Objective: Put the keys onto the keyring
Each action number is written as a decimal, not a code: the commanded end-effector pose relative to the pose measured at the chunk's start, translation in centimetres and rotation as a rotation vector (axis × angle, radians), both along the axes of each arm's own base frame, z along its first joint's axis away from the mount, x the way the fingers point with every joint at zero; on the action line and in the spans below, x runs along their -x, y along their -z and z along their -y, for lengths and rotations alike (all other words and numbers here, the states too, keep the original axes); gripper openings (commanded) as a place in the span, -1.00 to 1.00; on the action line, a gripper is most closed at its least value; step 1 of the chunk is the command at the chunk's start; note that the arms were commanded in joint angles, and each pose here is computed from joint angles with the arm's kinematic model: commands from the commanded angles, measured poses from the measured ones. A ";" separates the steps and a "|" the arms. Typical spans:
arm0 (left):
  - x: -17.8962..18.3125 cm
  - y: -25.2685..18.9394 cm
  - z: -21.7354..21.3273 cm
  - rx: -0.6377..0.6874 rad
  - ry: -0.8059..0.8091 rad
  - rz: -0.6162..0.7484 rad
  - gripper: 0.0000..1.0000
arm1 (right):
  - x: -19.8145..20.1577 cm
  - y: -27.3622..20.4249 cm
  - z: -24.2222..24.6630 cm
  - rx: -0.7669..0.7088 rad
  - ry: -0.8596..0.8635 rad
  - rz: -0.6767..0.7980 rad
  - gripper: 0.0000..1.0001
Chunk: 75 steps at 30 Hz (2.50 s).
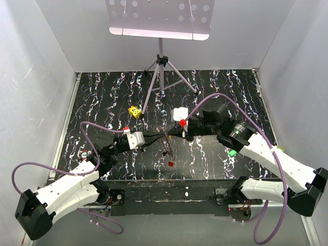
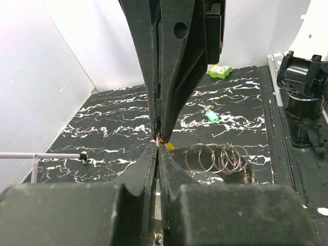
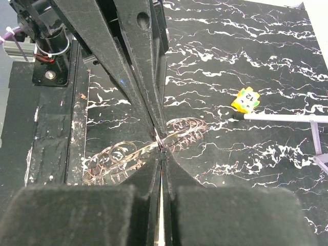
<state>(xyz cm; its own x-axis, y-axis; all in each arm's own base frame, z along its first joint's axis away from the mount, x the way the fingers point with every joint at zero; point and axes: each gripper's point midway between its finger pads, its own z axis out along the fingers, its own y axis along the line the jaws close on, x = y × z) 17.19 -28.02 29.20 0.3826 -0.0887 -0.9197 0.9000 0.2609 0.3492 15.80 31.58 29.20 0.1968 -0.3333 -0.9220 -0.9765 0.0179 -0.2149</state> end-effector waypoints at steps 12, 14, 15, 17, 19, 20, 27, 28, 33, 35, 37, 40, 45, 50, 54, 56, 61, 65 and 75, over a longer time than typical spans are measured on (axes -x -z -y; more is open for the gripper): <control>0.0 -0.9 0.2 0.004 0.010 0.030 -1.00 | 0.5 -3.6 -0.6 -0.111 -0.043 0.041 -0.97; 0.1 -0.8 0.3 0.003 0.012 0.029 -1.00 | 0.5 -3.6 -0.6 -0.111 -0.043 0.037 -0.97; 0.0 -0.8 0.2 0.001 0.009 0.025 -1.00 | 0.6 -3.6 -0.6 -0.112 -0.046 0.037 -0.97; 0.0 -0.7 0.3 -0.003 0.012 0.023 -1.00 | 0.6 -3.6 -0.6 -0.111 -0.044 0.035 -0.97; 0.0 -0.7 0.3 -0.003 0.012 0.025 -1.00 | 0.6 -3.6 -0.6 -0.111 -0.044 0.035 -0.97; 0.0 -0.7 0.3 -0.005 0.011 0.024 -1.00 | 0.6 -3.6 -0.6 -0.113 -0.044 0.037 -0.97; -0.1 -0.4 0.4 -0.018 0.012 0.016 -1.00 | 0.5 -3.6 -0.5 -0.109 -0.044 0.050 -0.97; -0.2 -0.3 0.4 -0.019 0.011 0.016 -1.00 | 0.5 -3.7 -0.5 -0.107 -0.045 0.054 -0.97; -0.3 -0.2 0.5 -0.024 0.008 0.007 -1.00 | 0.7 -3.7 -0.4 -0.105 -0.055 0.056 -0.97; -0.3 -0.1 0.5 -0.027 0.009 0.004 -1.00 | 0.7 -3.6 -0.3 -0.105 -0.057 0.060 -0.97; -0.3 -0.1 0.5 -0.028 0.009 0.003 -1.00 | 0.9 -3.5 -0.3 -0.102 -0.062 0.059 -0.97; -0.5 0.0 0.5 -0.031 0.003 0.002 -1.00 | 0.8 -3.6 -0.3 -0.102 -0.062 0.065 -0.97; -0.6 -0.1 0.4 -0.029 -0.006 0.002 -1.00 | 0.2 -3.3 -0.1 -0.090 -0.031 0.079 -0.97; -0.5 0.0 0.5 -0.033 0.000 -0.001 -1.00 | 0.2 -3.3 -0.1 -0.090 -0.031 0.079 -0.97; -0.5 0.0 0.5 -0.034 0.000 -0.002 -1.00 | 0.4 -3.5 -0.2 -0.095 -0.041 0.077 -0.97; -0.5 0.0 0.5 -0.034 0.002 -0.002 -1.00 | 0.4 -3.4 -0.2 -0.094 -0.042 0.074 -0.97; -0.5 -0.1 0.5 -0.030 0.003 0.001 -1.00 | 0.5 -3.1 -0.2 -0.092 -0.045 0.060 -0.97; -0.3 -0.2 0.5 -0.027 0.009 0.004 -1.00 | 0.5 -2.8 -0.3 -0.088 -0.047 0.050 -0.97; -0.1 -0.2 0.5 -0.026 0.020 0.011 -1.00 | 0.7 -2.6 -0.7 -0.090 -0.050 0.011 -0.97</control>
